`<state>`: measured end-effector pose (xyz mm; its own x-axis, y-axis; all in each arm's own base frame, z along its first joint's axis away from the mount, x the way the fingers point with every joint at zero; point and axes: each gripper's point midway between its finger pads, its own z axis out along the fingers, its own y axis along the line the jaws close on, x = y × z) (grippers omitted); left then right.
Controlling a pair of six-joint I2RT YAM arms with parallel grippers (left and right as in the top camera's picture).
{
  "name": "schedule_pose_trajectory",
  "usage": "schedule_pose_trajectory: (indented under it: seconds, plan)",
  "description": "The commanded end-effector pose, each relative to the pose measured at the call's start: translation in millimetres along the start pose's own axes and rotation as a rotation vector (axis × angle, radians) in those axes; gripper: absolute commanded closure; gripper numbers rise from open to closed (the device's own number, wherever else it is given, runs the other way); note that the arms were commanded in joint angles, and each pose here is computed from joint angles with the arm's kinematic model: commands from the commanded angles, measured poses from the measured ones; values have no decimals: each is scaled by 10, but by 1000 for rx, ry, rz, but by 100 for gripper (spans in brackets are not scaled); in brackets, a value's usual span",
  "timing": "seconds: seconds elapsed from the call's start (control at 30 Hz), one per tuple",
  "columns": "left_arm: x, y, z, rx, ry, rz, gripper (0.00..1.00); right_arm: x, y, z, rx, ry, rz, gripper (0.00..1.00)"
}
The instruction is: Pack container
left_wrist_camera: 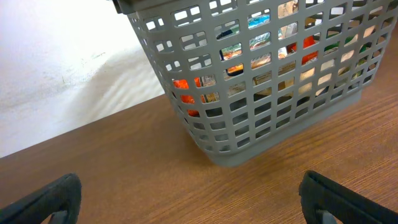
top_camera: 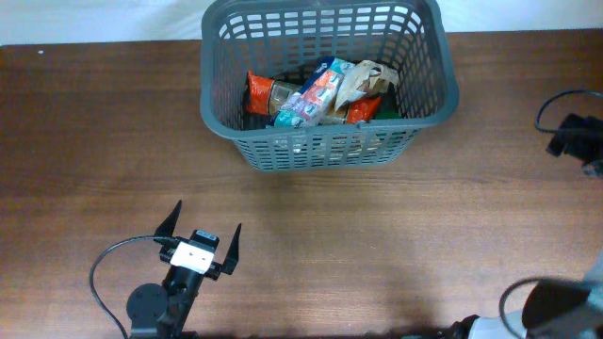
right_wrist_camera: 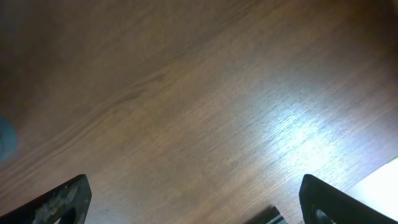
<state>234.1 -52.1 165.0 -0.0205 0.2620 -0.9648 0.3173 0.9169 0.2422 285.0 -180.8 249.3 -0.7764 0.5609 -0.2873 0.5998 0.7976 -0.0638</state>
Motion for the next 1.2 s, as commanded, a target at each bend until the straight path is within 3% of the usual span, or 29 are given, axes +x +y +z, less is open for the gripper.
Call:
schedule_pose_trajectory:
  seconds: [0.0,0.27,0.63,0.97,1.17]
  plan:
    - [58,13,8,-11,7,13,1,91,-91,-489,0,-145,28,1]
    - [58,13,8,-11,7,13,1,427,-206,-1306,-28,-401,56,1]
    - [58,13,8,-11,7,14,1,1010,-340,-2050,-59,-674,84,1]
    - [60,12,8,-11,7,13,1,1469,-432,-2425,-75,-847,104,1]
    - [58,13,8,-11,7,13,1,1531,-425,-2366,-76,-814,99,1]
